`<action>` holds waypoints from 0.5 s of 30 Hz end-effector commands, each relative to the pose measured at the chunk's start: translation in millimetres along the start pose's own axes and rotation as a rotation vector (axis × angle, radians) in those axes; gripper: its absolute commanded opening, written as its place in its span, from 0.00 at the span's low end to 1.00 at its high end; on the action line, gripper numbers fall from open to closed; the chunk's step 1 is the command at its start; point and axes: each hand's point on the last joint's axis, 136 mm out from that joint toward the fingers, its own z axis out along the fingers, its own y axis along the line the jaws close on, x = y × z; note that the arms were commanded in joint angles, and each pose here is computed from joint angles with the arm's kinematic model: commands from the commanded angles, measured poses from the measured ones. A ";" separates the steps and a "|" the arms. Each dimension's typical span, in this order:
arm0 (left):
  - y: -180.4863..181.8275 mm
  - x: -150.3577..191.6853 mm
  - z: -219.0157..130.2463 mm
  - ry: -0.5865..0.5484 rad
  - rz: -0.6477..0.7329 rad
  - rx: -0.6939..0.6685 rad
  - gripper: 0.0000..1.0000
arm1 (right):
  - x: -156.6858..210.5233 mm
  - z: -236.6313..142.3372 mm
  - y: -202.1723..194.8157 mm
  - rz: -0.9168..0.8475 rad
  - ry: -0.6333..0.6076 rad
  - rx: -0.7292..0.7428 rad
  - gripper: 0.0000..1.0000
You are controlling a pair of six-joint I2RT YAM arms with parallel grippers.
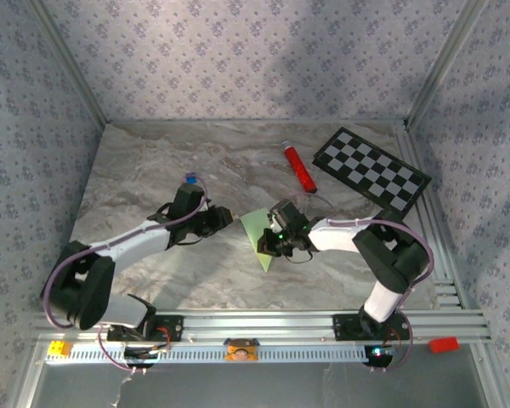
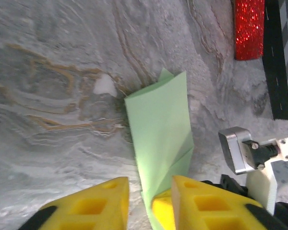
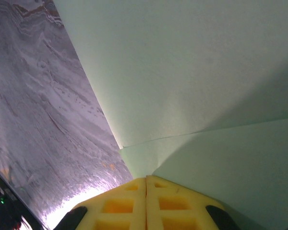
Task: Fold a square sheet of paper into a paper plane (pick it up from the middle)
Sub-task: Rotate the paper at the center of the table.
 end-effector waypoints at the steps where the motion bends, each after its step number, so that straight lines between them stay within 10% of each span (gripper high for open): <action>1: -37.9 -3.3 9.1 0.045 0.017 0.131 0.18 | 6.8 7.0 -14.0 0.100 -0.021 0.055 0.07; 15: -47.6 9.8 44.3 0.100 -0.005 0.131 0.11 | 4.9 6.0 -17.0 0.183 -0.090 0.015 0.07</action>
